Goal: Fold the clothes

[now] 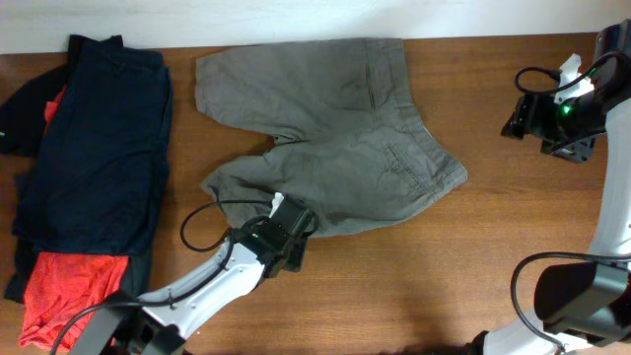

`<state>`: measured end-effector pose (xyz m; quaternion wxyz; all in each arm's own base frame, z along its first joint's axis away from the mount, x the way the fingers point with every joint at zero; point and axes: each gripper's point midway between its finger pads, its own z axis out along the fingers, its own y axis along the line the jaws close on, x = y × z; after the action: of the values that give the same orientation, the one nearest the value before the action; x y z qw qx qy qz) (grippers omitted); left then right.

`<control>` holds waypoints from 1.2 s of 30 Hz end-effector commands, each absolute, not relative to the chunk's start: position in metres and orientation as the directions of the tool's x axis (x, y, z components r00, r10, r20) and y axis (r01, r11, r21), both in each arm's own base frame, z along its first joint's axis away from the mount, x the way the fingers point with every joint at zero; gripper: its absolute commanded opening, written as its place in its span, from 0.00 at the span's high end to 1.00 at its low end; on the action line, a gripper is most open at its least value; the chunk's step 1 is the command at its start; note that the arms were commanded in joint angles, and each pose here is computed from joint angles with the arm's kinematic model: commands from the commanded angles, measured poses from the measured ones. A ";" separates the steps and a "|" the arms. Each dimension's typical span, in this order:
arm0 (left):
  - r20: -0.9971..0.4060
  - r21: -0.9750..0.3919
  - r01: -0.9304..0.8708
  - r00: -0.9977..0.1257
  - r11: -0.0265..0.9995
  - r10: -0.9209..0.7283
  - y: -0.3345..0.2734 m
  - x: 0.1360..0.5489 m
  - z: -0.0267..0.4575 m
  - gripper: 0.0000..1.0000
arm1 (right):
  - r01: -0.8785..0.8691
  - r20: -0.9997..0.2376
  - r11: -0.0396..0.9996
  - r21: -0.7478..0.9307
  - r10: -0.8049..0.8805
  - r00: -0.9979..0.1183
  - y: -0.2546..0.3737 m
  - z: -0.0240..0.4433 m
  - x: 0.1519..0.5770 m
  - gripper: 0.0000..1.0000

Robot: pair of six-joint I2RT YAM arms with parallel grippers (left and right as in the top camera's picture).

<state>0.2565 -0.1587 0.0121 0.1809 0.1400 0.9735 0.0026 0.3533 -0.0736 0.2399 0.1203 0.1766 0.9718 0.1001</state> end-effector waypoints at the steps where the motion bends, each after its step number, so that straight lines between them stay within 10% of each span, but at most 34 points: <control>1: -0.348 0.083 0.255 -0.898 0.963 0.268 -0.155 0.260 -0.001 0.38 | 0.307 -0.195 0.921 0.238 0.355 -0.914 -0.071 0.239 0.354 0.22; 4: -0.349 0.091 0.260 -0.895 0.961 0.276 -0.157 0.264 -0.009 0.46 | 0.307 -0.195 0.922 0.238 0.355 -0.914 -0.071 0.239 0.354 0.22; 8: -0.305 0.148 0.228 -0.915 0.962 0.264 -0.138 0.262 -0.006 0.99 | 0.307 -0.195 0.922 0.238 0.355 -0.914 -0.071 0.239 0.354 0.21; 16: -0.275 0.236 0.003 -0.959 0.972 0.070 -0.069 0.295 0.090 0.99 | 0.307 -0.152 0.922 0.238 0.347 -0.925 -0.064 0.221 0.351 0.20; 24: -0.363 0.329 -0.087 -0.931 0.940 0.041 -0.042 0.317 0.121 0.41 | 0.290 -0.024 0.918 0.269 0.307 -0.951 -0.033 0.174 0.340 0.21; 36: -0.252 0.120 -0.005 -0.967 0.993 0.026 -0.079 0.296 0.104 0.70 | 0.155 0.044 0.961 0.227 0.149 -0.988 0.025 0.093 0.325 0.21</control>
<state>0.3033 -0.0632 0.1073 0.1458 0.0028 0.9830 0.1111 0.3320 0.0240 0.1064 -0.0024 0.0648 0.9906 0.1201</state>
